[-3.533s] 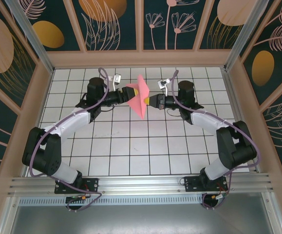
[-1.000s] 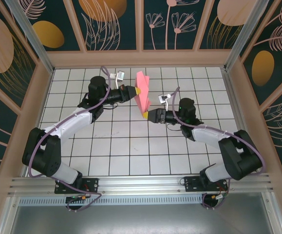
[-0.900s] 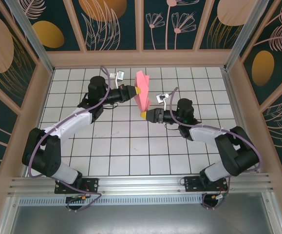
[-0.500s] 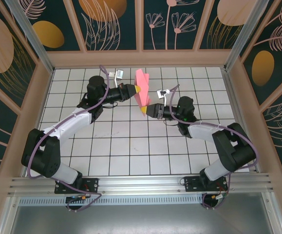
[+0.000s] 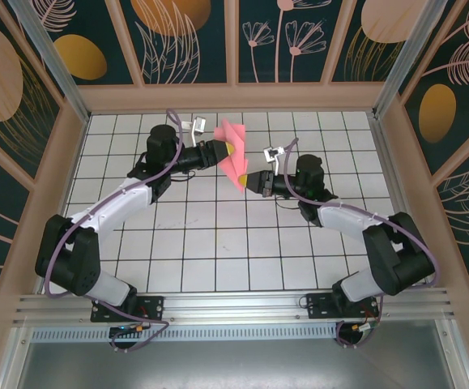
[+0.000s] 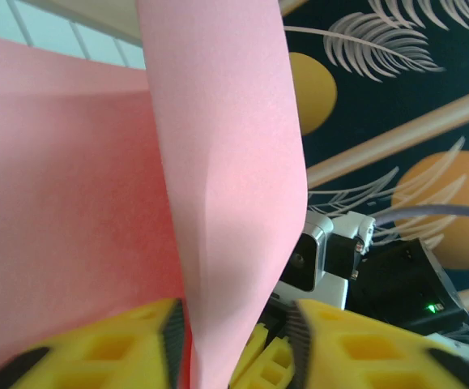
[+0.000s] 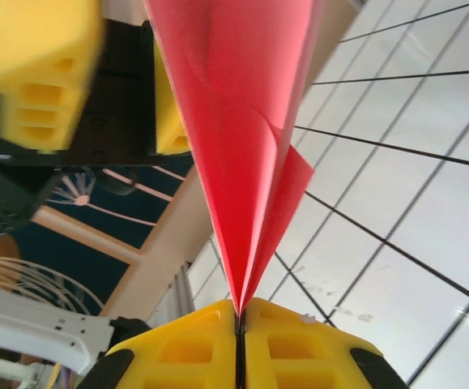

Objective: Fold a paper plane with a square sheet of paper (fold left side to right side)
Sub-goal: Turn over the paper at the center of the table.

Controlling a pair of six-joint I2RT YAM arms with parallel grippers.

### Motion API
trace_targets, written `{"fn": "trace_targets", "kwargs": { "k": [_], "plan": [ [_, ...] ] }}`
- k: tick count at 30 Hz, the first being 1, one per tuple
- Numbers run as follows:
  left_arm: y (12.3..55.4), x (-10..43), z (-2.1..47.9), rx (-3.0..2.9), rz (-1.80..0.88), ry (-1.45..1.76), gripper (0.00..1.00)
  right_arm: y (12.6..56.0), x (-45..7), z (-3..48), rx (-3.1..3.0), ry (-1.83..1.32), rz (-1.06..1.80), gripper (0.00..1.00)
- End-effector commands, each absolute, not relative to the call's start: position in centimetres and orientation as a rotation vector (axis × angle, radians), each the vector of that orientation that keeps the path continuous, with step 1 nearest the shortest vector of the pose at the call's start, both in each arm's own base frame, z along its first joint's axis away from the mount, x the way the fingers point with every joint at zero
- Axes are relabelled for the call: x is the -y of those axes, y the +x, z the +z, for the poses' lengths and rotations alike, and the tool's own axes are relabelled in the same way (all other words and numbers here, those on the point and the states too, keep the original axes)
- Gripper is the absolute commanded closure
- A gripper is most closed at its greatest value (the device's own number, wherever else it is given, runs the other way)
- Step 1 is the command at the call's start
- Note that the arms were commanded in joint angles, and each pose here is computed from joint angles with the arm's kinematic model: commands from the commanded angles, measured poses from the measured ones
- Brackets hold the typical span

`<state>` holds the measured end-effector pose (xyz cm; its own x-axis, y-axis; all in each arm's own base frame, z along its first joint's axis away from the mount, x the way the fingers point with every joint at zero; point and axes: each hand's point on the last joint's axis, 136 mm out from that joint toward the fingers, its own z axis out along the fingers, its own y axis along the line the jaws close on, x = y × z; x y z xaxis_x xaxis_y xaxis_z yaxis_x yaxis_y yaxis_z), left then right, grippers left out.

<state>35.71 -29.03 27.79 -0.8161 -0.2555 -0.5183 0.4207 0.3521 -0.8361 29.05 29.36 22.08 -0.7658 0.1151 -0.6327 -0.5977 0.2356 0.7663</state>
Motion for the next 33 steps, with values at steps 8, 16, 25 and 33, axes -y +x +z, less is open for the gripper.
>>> {"fn": "trace_targets", "kwargs": {
  "k": [8, 16, 25, 33],
  "plan": [
    [36.6, 19.7, 29.2, -2.056, -0.829, 0.024, 0.26, 32.4, -25.0, 18.2, -2.314, -0.454, 0.650, 0.90],
    [34.9, 13.1, 30.5, -1.928, -0.538, -0.169, 0.20, 32.7, -20.4, 16.3, -2.434, -0.469, -0.387, 0.89],
    [34.0, 11.6, 30.1, -1.925, -0.479, -0.209, 0.18, 31.6, -22.0, 10.5, -2.406, -0.858, -0.984, 0.88],
    [33.8, 11.7, 29.2, -1.944, -0.482, -0.205, 0.18, 30.0, -25.0, 5.3, -2.443, -1.051, -0.996, 0.79]
  ]
}}
